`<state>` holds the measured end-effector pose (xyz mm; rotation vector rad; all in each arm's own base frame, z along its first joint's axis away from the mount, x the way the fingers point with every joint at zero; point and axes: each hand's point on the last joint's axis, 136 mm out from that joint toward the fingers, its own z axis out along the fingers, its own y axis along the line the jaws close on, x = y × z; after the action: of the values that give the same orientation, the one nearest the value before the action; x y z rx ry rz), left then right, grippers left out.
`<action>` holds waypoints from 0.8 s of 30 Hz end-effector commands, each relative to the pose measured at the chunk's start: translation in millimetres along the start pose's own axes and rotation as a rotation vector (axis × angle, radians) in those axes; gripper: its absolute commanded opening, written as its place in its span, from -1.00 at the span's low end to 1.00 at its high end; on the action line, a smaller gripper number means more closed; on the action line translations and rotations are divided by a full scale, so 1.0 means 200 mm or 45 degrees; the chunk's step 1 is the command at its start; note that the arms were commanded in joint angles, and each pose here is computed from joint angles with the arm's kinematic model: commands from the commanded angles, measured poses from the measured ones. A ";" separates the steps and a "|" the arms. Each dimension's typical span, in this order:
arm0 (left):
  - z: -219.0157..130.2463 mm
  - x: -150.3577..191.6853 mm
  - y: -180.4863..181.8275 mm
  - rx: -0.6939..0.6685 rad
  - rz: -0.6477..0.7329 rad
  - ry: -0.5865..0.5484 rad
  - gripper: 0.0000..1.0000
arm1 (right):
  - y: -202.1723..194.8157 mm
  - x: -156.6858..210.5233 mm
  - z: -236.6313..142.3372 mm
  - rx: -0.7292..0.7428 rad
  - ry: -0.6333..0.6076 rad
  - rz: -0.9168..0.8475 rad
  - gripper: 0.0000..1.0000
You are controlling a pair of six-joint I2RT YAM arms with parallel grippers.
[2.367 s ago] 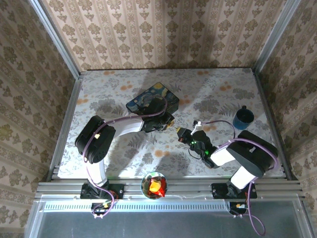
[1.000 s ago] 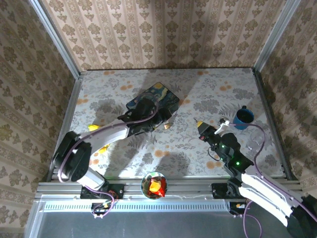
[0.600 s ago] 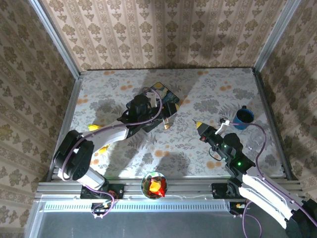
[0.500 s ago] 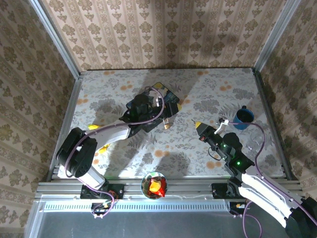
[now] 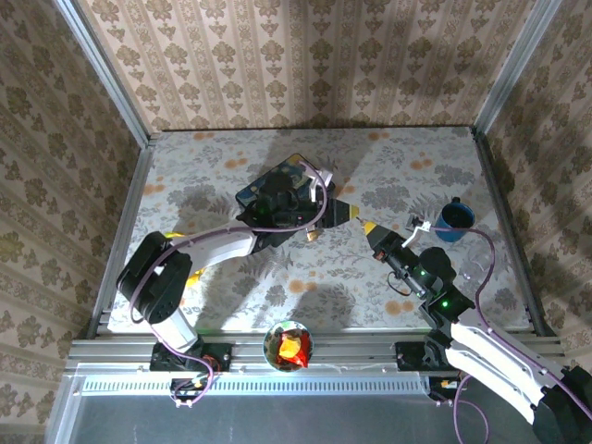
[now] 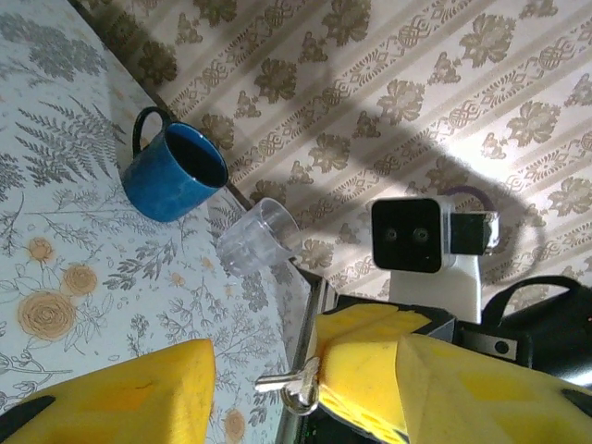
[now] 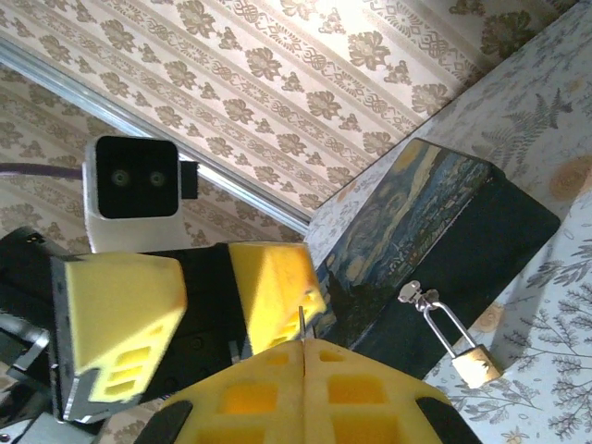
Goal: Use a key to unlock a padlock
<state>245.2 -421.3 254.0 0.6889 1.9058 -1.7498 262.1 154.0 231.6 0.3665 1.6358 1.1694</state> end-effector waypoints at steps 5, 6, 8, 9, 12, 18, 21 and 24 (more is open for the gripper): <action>0.06 0.04 -0.03 0.066 0.030 0.090 -0.04 | 0.11 -0.06 0.00 -0.090 -0.045 0.018 -1.00; 0.07 0.05 -0.03 0.068 0.027 0.094 -0.09 | 0.11 -0.06 0.00 -0.091 -0.046 0.019 -1.00; 0.08 0.05 -0.03 0.076 0.023 0.101 -0.18 | 0.11 -0.06 0.00 -0.093 -0.047 0.020 -1.00; 0.08 0.05 -0.03 0.081 0.022 0.103 -0.24 | 0.11 -0.06 0.00 -0.093 -0.046 0.019 -1.00; 0.09 0.05 -0.04 0.096 0.024 0.109 -0.35 | 0.11 -0.06 0.00 -0.091 -0.041 0.021 -1.00; 0.10 0.04 -0.05 0.109 0.028 0.102 -0.63 | 0.10 -0.05 0.00 -0.086 -0.038 0.023 -1.00; 0.10 0.03 -0.06 0.119 0.032 0.100 -0.82 | 0.09 -0.05 0.00 -0.081 -0.037 0.023 -1.00; 0.10 0.03 -0.07 0.129 0.028 0.103 -1.00 | 0.08 -0.04 0.01 -0.077 -0.036 0.025 -1.00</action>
<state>235.3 -436.3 251.7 0.7831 1.9082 -1.8185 263.1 155.3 232.7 0.3673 1.6296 1.1797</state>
